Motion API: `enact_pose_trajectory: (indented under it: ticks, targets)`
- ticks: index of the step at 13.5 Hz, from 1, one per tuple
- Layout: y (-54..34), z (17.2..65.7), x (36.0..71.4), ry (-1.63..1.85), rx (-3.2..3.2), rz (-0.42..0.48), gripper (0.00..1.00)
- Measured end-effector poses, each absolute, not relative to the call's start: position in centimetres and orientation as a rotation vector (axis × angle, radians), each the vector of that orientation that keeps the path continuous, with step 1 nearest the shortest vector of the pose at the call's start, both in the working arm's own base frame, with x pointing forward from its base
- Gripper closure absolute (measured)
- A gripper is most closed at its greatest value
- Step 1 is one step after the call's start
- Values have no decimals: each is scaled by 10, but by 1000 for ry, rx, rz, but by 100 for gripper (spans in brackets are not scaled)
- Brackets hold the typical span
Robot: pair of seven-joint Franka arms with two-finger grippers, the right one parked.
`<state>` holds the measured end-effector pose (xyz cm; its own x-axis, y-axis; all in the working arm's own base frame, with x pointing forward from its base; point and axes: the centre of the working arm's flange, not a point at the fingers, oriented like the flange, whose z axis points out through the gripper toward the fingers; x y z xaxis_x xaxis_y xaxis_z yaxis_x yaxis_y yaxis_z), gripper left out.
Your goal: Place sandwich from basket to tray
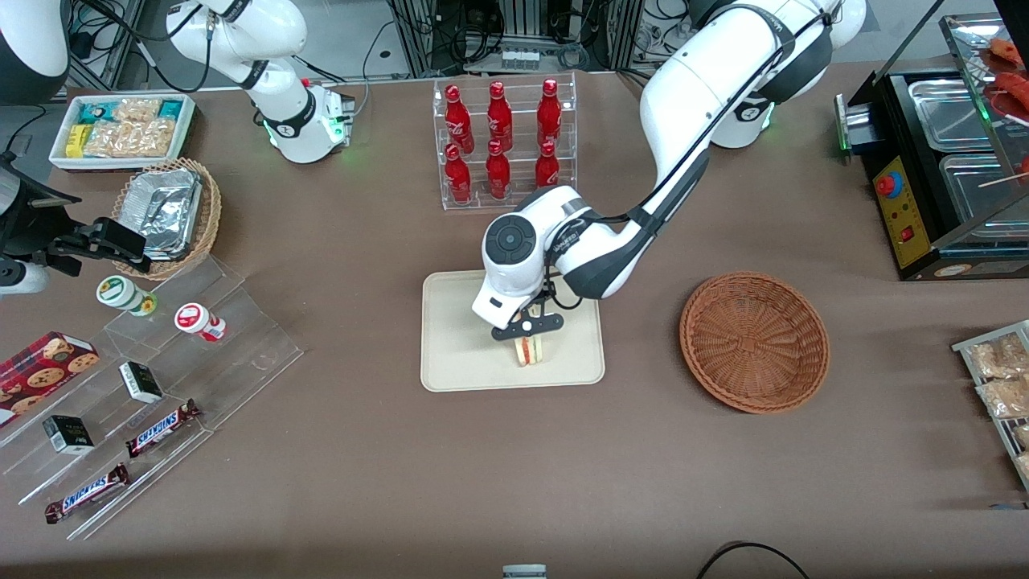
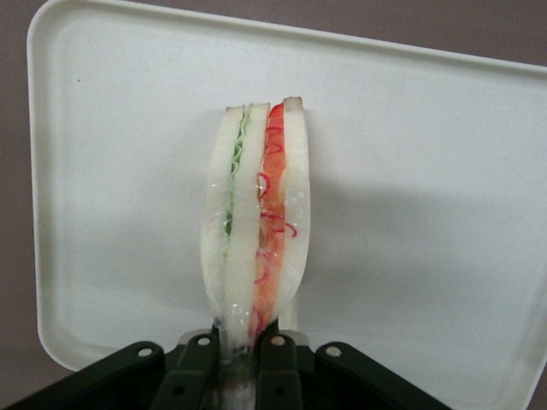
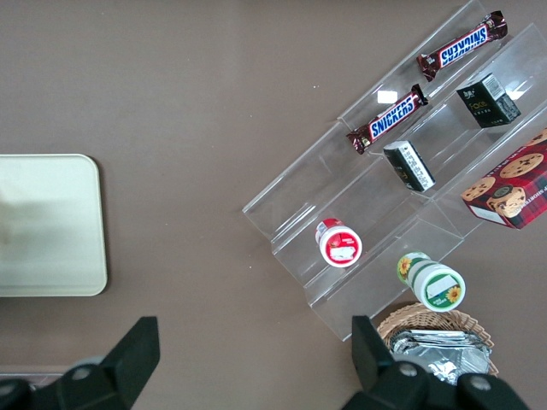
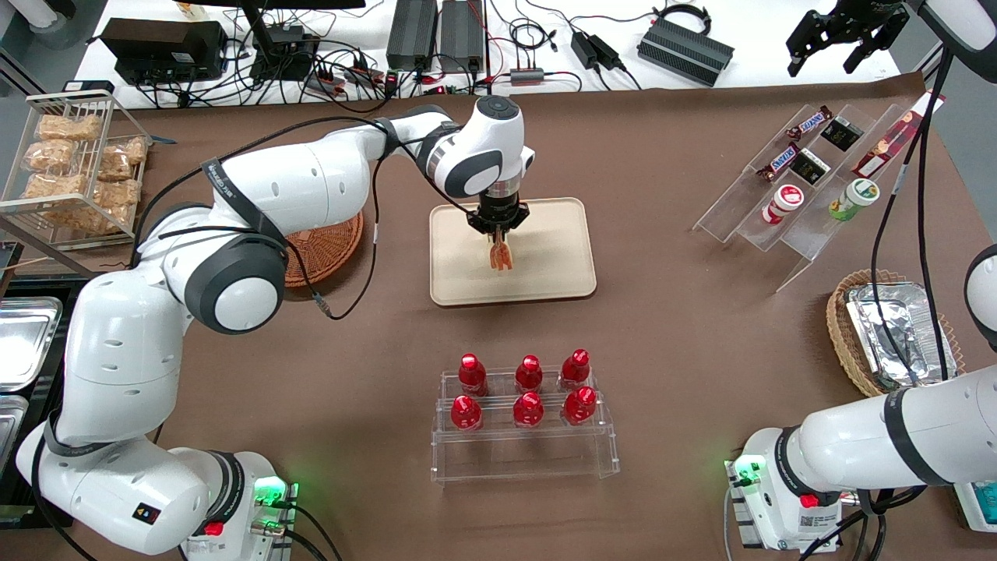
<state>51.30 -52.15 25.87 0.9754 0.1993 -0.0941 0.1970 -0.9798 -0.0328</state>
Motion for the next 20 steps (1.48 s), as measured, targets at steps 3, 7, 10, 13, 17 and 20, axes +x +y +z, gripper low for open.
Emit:
enact_pose_trajectory:
  ticks: [3, 7, 10, 13, 17, 20]
  targets:
    - [-522, 253, 512, -318, -3092, 159, 86]
    - [-523, 253, 512, -310, -3088, 138, 50]
    - [-525, 265, 517, -318, -3104, 113, 19]
    - [-523, 299, 521, -325, -3105, 77, 0]
    - [-513, 349, 518, -282, -3072, 52, 0]
    - [-489, 376, 522, -306, -3003, 74, 0]
